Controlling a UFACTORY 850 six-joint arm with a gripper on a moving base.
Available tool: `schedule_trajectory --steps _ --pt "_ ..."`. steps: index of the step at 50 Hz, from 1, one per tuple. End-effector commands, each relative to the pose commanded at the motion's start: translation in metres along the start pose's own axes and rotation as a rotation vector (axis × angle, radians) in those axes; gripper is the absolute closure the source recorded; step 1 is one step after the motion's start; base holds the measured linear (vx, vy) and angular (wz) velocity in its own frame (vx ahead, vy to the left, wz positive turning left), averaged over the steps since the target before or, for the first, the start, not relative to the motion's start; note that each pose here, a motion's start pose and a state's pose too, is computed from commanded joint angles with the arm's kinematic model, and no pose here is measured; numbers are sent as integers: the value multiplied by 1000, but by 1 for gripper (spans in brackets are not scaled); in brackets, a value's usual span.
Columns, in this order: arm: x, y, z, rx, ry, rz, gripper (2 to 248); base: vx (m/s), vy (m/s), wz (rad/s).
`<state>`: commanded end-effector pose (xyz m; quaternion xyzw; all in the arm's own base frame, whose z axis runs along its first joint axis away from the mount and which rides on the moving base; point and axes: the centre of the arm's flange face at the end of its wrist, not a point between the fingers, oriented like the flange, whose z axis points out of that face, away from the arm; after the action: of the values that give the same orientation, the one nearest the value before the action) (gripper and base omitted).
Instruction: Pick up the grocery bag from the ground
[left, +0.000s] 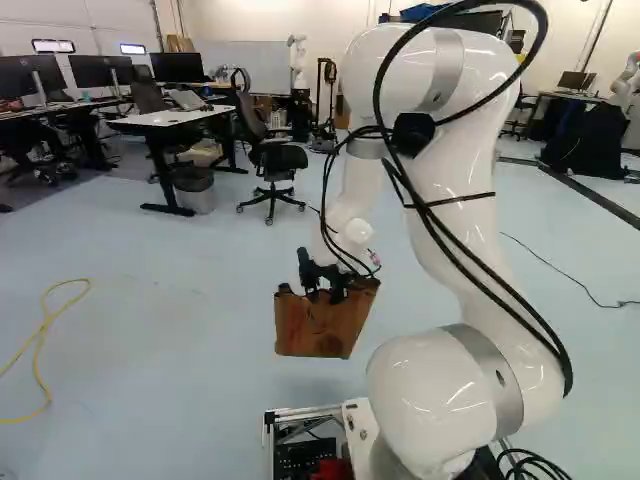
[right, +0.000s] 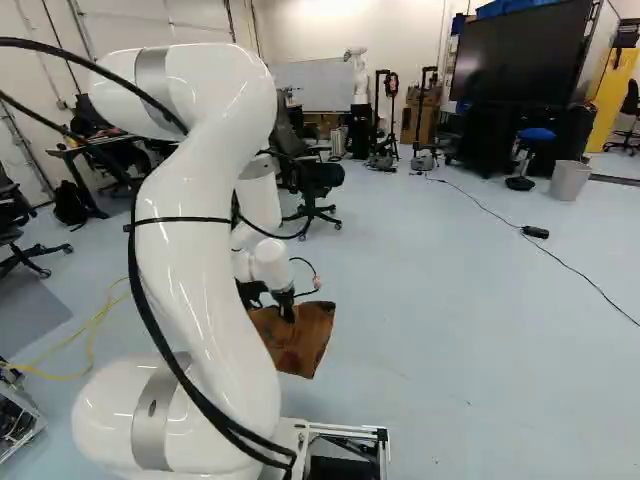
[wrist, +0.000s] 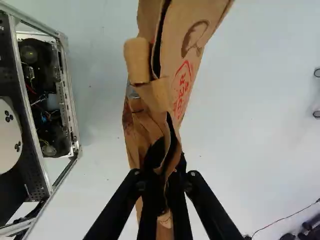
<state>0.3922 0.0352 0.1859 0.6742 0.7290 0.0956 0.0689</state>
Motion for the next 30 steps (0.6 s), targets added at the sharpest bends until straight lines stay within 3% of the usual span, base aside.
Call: schedule_trajectory --steps 30 --pt "3 -25 -49 -50 2 -6 226 0 0 0"
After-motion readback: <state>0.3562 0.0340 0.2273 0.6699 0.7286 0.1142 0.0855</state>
